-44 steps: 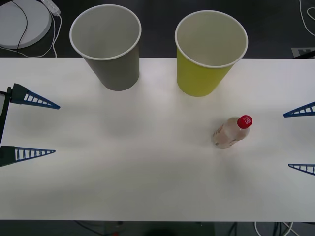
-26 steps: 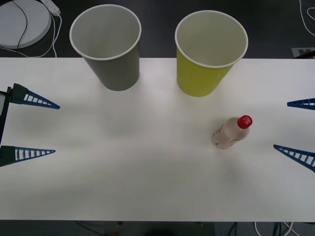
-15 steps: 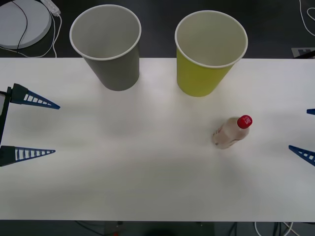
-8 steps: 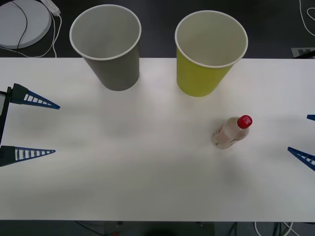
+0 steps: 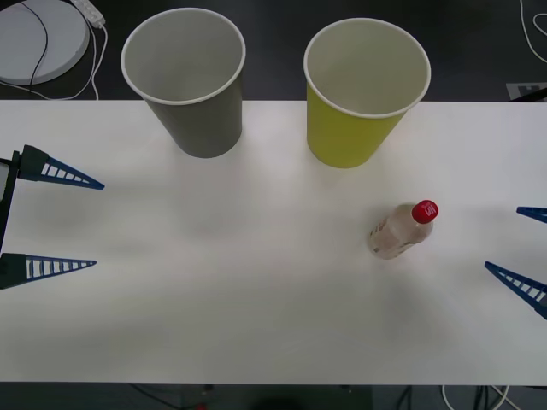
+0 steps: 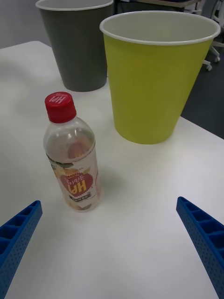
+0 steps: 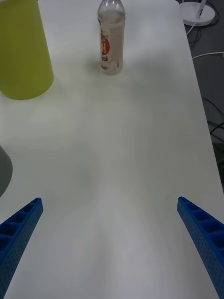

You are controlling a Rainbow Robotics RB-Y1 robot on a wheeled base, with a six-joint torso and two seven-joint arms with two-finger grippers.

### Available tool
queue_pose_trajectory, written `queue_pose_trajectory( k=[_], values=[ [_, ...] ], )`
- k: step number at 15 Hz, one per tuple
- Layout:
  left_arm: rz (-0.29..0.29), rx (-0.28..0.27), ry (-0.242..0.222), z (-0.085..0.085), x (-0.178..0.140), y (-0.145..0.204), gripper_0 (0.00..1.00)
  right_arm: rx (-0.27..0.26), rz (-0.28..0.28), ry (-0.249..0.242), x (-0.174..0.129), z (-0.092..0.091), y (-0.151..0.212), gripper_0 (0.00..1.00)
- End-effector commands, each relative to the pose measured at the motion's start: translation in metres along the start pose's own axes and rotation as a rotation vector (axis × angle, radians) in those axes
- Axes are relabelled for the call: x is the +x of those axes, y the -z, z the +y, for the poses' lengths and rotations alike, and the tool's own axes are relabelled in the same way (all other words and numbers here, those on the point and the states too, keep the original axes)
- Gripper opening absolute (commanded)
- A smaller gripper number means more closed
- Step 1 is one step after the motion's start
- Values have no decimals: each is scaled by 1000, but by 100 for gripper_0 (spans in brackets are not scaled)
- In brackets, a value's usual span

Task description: Put the can into the green bin and the plastic bottle into the gray bin

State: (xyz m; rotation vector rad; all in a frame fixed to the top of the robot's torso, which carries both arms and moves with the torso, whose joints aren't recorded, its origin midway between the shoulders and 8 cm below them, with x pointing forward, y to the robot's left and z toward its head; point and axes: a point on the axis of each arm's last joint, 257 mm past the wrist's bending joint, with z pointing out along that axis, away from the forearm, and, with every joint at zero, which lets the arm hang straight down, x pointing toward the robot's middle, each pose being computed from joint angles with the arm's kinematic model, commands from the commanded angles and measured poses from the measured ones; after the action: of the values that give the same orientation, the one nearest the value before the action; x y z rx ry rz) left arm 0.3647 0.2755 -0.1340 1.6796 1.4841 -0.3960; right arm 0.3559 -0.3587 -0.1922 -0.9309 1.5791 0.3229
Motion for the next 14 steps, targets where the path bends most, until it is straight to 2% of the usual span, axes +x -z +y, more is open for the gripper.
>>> queue_pose_trajectory(
  k=[1,5,8,12,14],
  values=[
    [0,0,0,0,0,0,100,-22,0,6,7,7,-9,100],
    [0,0,0,0,0,0,100,-57,-28,-28,17,12,-26,100],
    [0,0,0,0,0,0,100,-68,-55,-32,23,15,-38,100],
    [0,0,0,0,0,0,100,-84,-71,-20,29,21,-55,100],
    [0,0,0,0,0,0,100,-92,-74,3,29,24,-64,100]
  ],
)
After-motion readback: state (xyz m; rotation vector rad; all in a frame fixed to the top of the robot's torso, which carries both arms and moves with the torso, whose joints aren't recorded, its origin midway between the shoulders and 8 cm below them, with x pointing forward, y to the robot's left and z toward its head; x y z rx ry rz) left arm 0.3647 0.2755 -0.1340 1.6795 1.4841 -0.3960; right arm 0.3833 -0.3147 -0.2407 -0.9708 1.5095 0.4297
